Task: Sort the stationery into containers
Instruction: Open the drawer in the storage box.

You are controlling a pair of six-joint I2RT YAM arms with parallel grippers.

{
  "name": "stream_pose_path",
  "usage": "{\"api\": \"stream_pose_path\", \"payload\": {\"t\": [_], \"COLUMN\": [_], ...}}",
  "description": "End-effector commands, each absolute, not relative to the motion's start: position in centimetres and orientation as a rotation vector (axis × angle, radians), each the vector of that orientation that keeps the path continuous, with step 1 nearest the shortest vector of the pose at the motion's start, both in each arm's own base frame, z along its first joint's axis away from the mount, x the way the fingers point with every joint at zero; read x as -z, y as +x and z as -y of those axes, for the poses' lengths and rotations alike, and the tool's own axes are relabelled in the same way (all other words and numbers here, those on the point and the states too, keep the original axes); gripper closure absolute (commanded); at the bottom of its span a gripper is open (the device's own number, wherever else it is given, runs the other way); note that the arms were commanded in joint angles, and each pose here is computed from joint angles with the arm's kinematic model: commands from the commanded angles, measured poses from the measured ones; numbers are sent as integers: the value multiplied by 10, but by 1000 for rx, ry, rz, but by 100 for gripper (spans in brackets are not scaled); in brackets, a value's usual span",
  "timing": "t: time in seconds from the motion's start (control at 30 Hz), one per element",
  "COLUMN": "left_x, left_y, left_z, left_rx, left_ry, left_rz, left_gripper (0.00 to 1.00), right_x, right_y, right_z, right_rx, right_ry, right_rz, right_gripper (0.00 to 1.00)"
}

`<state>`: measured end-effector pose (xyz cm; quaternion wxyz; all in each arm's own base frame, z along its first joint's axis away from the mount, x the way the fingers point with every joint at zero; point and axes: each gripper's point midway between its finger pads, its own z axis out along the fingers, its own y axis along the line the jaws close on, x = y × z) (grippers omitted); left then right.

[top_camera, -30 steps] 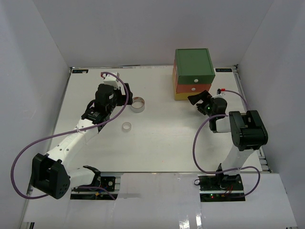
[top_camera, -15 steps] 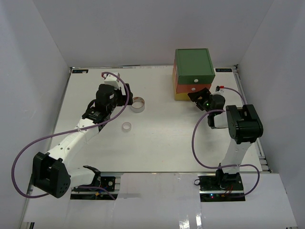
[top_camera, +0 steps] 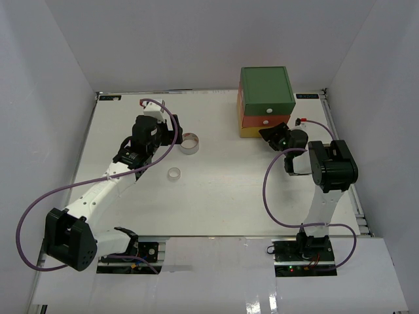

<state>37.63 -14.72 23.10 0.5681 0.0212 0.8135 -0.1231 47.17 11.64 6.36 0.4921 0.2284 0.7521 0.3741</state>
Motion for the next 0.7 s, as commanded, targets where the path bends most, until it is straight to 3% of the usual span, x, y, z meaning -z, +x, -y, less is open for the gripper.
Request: {"api": "stream_pose_path", "payload": {"t": [0.0, 0.67], "left_x": [-232, -230], "left_y": [377, 377], "left_z": [147, 149], "left_rx": [290, 296], "left_ry": [58, 63], "left_rz": [-1906, -1910], "left_gripper": [2, 2], "right_x": [-82, -82], "right_y": [486, 490], "right_z": [-113, -117], "right_rx": [-914, -941], "right_ry": [501, 474], "right_rz": [-1748, -1740], "right_gripper": [45, 54]}}
